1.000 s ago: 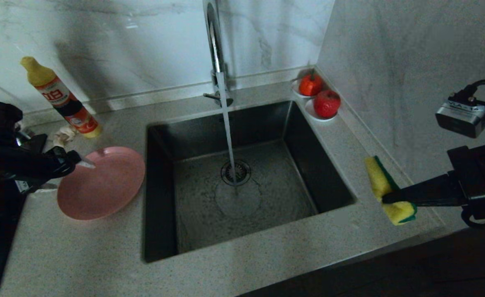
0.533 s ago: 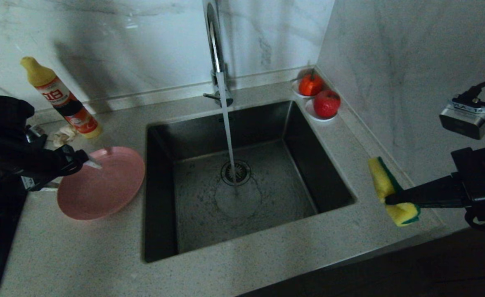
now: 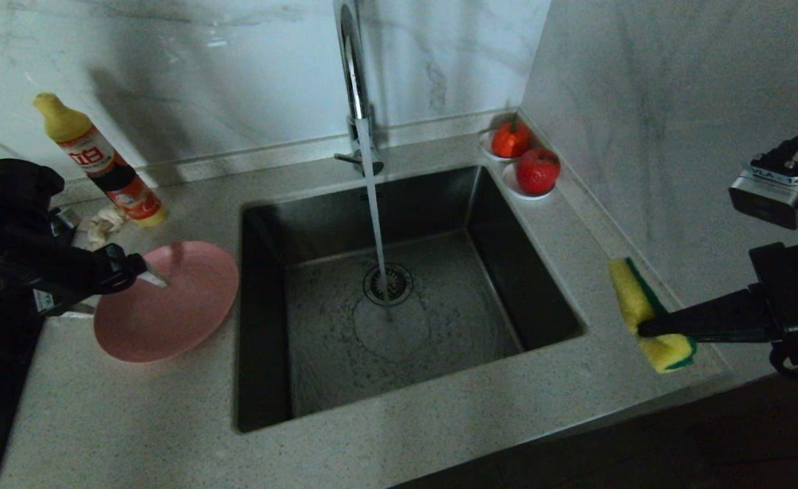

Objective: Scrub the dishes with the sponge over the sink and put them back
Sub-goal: Wash the plate

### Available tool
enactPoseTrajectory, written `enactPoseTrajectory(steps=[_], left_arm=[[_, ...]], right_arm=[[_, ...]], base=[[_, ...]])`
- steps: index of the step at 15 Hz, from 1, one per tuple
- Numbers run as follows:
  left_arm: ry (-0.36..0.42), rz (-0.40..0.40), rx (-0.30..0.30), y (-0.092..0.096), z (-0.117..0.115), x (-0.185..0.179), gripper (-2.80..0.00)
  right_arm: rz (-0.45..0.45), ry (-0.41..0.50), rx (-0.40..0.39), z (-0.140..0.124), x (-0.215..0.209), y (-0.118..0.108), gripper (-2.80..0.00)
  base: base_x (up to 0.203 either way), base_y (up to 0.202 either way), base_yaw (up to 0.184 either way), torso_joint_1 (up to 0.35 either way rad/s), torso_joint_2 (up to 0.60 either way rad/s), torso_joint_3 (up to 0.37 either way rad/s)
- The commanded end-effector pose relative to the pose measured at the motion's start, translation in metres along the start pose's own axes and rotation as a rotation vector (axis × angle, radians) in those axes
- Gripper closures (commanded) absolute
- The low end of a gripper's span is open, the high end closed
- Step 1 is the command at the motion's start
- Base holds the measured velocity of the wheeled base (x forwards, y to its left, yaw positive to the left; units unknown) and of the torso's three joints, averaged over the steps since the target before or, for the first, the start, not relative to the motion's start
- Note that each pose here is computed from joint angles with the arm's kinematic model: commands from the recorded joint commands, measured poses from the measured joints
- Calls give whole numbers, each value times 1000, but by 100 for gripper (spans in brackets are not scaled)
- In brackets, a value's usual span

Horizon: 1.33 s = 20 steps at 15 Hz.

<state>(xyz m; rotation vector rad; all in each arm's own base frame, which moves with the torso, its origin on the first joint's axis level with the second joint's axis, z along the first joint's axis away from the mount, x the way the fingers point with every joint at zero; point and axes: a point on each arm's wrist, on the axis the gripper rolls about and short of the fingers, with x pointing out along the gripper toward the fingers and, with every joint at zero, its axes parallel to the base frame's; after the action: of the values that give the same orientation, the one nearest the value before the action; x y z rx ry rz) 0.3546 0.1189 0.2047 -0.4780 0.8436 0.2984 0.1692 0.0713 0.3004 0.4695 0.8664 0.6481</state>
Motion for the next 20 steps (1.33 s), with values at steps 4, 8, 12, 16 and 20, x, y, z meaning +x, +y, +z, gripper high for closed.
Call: enactPoseTrajectory(steps=[4,8,12,16,20], left_arm=[[24,11,-10,2,2,13,-280],[33,14,-13,3,1,17,-280],[25,11,-26,2,2,15,-280],[30,12,-40,2,2,16,-280],[42,13,-55,4,0,18,0]], right_arm=[[1,6,4,0,1,0,0],[1,6,4,0,1,0,0],[3,1,1,0,0,0,0],[2,2,2,0,0,0,0],[4,-1,0,0,-1,1,0]], base=[[0,0,0,0,0,0],[0,0,0,0,0,0],[0,0,0,0,0,0],[0,0,0,0,0,0],[0,0,0,0,0,0]])
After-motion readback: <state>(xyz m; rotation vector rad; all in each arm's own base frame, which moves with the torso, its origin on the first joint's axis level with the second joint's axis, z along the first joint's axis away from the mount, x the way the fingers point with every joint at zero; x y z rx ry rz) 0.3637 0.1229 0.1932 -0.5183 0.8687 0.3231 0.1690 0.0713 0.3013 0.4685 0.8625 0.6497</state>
